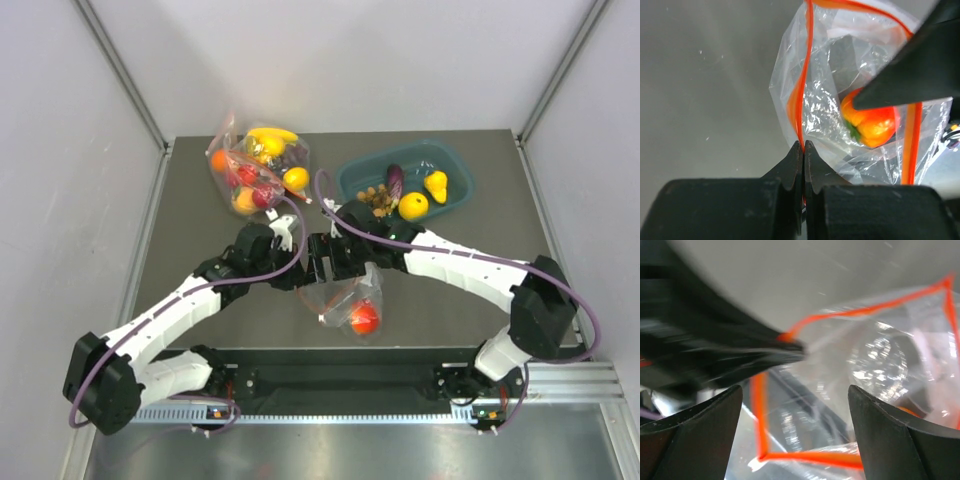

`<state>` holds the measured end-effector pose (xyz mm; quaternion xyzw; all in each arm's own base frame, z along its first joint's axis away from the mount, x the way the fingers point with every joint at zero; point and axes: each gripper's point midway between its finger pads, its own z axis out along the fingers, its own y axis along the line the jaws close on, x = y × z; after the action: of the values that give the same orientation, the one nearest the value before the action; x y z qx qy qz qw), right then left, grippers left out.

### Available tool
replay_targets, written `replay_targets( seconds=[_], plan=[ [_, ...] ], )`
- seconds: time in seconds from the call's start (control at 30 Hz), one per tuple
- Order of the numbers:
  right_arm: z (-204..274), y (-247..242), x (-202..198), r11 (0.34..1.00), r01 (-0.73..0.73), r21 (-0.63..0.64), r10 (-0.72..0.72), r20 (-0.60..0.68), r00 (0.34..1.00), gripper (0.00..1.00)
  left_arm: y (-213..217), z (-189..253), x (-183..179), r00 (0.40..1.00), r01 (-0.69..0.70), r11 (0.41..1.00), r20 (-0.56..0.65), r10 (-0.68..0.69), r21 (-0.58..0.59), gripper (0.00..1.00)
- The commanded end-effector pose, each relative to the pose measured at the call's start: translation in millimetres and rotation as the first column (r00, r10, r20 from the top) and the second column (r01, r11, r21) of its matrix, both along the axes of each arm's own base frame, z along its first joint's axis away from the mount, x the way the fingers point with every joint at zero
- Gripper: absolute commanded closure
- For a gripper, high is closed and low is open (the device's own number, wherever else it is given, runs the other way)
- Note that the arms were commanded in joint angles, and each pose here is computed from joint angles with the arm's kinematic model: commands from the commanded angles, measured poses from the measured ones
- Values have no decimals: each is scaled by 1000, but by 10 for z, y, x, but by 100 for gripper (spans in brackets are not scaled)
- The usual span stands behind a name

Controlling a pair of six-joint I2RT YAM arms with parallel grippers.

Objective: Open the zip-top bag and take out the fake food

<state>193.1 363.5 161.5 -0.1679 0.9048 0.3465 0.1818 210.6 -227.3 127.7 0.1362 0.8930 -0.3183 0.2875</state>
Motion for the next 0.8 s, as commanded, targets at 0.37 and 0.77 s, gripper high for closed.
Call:
replay_targets(
  seconds=[0.37,0.77],
  plan=[
    [-155,-691,9,913,89,-398,-97,-1,995,13,-102,458,153,988,-8,993,150,25,-115,100],
    [-343,-1044,-559,853,-42,-519,-36,-139,990,11,-153,565,214,982,-1,991,187,26,-135,100]
  ],
)
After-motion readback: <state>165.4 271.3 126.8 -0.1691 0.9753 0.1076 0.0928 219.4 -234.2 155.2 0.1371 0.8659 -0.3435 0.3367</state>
